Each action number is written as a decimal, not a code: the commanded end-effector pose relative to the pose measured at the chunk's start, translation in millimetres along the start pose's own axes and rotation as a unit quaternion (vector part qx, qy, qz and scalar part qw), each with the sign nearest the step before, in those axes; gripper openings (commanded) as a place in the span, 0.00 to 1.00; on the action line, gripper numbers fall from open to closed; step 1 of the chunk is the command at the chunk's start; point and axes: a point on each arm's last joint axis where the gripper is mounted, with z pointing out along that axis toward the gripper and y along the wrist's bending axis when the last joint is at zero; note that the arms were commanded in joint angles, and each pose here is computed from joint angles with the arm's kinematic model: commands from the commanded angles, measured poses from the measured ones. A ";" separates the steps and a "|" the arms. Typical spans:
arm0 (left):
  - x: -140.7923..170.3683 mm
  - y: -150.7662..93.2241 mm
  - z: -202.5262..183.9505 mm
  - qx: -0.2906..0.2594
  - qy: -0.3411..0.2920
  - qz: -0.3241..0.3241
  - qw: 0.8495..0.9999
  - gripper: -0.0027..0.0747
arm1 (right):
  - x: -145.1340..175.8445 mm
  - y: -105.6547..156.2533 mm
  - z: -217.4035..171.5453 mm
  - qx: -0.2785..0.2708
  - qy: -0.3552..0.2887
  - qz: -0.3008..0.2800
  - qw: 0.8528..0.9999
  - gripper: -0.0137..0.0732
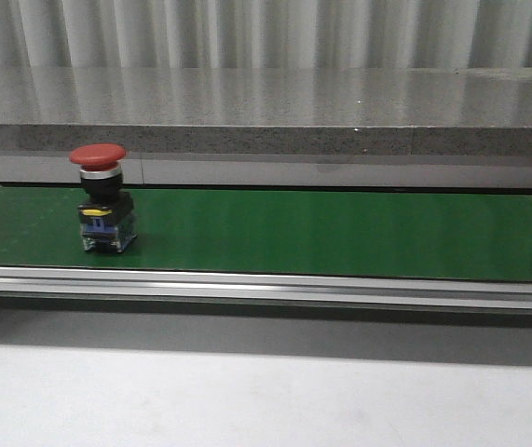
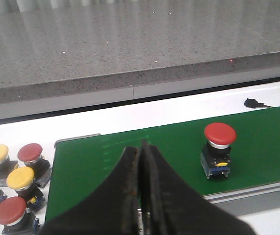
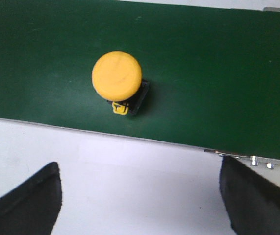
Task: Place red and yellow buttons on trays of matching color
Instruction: 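Grasp the yellow button arriving on the belt with the right gripper, then carry the yellow button into the yellow tray and release it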
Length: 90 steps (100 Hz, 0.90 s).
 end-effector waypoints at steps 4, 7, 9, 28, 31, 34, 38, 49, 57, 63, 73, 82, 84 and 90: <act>-13.8 1.2 -2.3 -0.004 -0.044 -0.007 0.999 0.01 | -18.4 0.6 6.7 -0.003 -0.003 -0.003 1.000 0.92; -13.8 1.2 -2.3 -0.004 -0.044 -0.007 0.999 0.01 | -20.1 0.1 12.7 -0.003 0.009 -0.002 1.000 0.92; -13.8 1.2 -2.3 -0.004 -0.044 -0.007 0.999 0.01 | -21.2 0.0 14.6 -0.003 0.013 -0.002 1.000 0.92; -13.8 1.2 -2.3 -0.004 -0.044 -0.007 0.999 0.01 | -32.9 -3.1 44.4 -0.001 0.054 0.003 0.999 0.92; -13.8 1.2 -2.3 -0.004 -0.044 -0.007 0.999 0.01 | -35.2 -3.5 47.8 -0.001 0.052 0.004 0.999 0.92; -13.8 1.2 -2.3 -0.004 -0.044 -0.007 0.999 0.01 | -36.9 -3.9 51.4 0.000 0.050 0.004 0.999 0.92; -13.8 1.2 -2.3 -0.004 -0.044 -0.007 0.999 0.01 | -39.4 -5.4 56.2 0.002 0.049 0.006 0.999 0.90; -13.8 1.2 -2.3 -0.004 -0.044 -0.007 0.999 0.01 | -45.5 -13.1 68.9 0.011 0.039 0.018 0.999 0.78; -13.8 1.2 -2.3 -0.004 -0.044 -0.007 0.999 0.01 | -48.6 -19.6 74.7 0.018 0.030 0.027 0.999 0.65; -13.8 1.2 -2.3 -0.004 -0.044 -0.007 0.999 0.01 | -49.5 -20.5 77.2 0.019 0.028 0.028 0.999 0.55; -13.8 1.2 -2.3 -0.004 -0.044 -0.007 0.999 0.01 | -50.4 -20.7 77.6 0.019 0.023 0.028 0.999 0.46; -13.8 1.2 -2.3 -0.004 -0.044 -0.007 0.999 0.01 | -50.5 -20.7 76.4 0.020 0.021 0.027 0.999 0.45; -13.8 1.2 -2.3 -0.004 -0.044 -0.007 0.999 0.01 | -50.7 -20.6 75.3 0.020 0.019 0.027 0.999 0.45; -13.8 1.2 -2.3 -0.004 -0.044 -0.007 0.999 0.01 | -51.3 -20.7 71.1 0.024 0.010 0.022 0.999 0.45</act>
